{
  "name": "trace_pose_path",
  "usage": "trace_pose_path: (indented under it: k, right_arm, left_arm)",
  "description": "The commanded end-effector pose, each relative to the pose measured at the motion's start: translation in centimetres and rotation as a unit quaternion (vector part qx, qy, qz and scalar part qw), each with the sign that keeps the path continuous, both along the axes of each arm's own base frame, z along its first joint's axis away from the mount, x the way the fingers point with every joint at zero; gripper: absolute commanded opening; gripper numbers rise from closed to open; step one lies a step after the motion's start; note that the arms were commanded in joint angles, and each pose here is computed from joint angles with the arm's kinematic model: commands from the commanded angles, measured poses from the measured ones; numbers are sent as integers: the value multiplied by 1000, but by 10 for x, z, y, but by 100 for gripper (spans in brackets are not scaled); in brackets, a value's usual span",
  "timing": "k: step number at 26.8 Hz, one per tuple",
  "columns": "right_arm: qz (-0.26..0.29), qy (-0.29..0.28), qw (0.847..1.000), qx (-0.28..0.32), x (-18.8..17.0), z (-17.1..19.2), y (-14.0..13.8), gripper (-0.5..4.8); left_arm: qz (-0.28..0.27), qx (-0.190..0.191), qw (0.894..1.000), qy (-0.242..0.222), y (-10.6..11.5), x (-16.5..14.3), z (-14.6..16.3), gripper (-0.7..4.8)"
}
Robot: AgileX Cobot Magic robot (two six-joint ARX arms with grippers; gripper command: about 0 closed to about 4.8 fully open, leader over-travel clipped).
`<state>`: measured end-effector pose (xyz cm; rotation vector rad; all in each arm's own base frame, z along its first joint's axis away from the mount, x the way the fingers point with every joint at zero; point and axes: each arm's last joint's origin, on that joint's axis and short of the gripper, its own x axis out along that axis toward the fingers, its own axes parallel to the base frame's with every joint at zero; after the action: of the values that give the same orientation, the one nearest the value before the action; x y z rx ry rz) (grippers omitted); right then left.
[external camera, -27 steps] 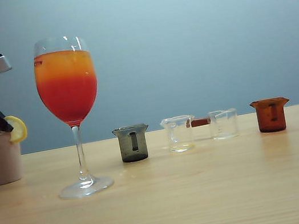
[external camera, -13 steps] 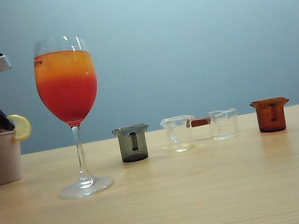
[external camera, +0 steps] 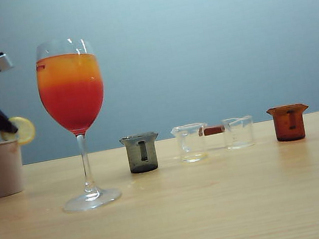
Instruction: Pick up the lemon slice from the paper cup on the left and carefully insert it into the rim of the goblet.
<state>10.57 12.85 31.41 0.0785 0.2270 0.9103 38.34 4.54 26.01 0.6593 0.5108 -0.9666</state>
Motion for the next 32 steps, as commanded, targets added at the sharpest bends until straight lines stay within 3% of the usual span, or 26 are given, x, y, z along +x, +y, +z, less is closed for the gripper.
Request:
trace_pose_path:
  k: [1, 8, 18, 26, 32]
  right_arm:
    - [7, -1, 1000, 4, 1, 1, 2, -2]
    - [9, -3, 1000, 6, 2, 2, 3, -2]
    - [9, -3, 1000, 5, 2, 2, 3, -2]
    - [9, -3, 1000, 5, 2, 2, 3, -2]
    - [9, -3, 1000, 5, 2, 2, 3, -2]
  left_arm:
    - [1, -7, 1000, -8, -1, 1, 12, -5]
    - [-2, -11, 1000, -4, -2, 0, 27, -5]
    - [-39, -14, 999, 3, -31, -6, 54, -5]
    - [-83, -60, 995, -20, -55, -35, 95, -5]
    - [-103, -63, 992, -27, -70, -54, 113, -5]
